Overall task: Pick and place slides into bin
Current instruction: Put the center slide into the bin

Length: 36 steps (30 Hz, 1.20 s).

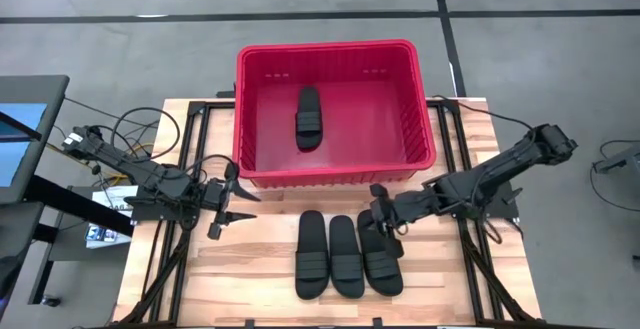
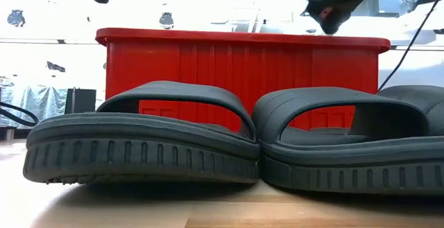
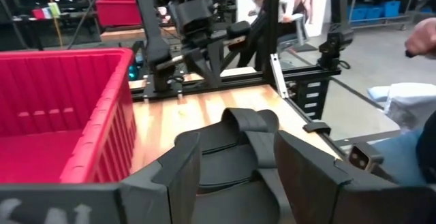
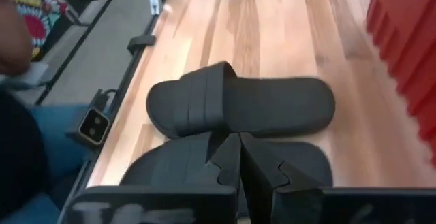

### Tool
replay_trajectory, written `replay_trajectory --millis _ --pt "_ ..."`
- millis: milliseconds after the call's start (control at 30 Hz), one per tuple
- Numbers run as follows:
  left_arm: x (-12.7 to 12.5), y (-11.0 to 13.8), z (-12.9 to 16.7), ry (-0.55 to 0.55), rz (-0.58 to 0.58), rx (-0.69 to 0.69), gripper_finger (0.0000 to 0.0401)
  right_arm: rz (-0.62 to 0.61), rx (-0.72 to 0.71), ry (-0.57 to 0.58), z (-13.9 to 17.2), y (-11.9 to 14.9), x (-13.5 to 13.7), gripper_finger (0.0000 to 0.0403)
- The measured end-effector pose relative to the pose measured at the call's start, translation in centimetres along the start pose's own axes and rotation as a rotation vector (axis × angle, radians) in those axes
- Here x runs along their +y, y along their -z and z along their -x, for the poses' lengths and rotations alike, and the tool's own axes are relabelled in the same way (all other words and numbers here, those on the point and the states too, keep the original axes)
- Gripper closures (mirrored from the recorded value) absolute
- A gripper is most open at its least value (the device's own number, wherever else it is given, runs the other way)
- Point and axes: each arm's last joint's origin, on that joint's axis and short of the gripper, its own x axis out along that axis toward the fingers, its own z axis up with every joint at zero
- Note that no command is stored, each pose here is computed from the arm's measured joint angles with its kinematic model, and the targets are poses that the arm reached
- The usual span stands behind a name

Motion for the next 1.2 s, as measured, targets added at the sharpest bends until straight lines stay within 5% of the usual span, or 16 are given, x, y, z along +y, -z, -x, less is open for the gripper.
replay_trajectory --millis 267,667,1200 --pt "-0.1 0.0 0.0 0.045 0.023 0.0 0.0225 -0.198 0.107 0.0 -3.2 1.8 0.1 0.0403" --pt "-0.2 -0.3 0.0 0.06 0.067 -0.033 0.0225 -0.151 0.191 -0.053 -4.4 1.6 2.7 0.0396" --pt "-0.2 -0.5 0.0 0.058 0.025 -0.053 0.0225 -0.084 0.3 -0.056 -4.1 2.4 2.8 0.0292"
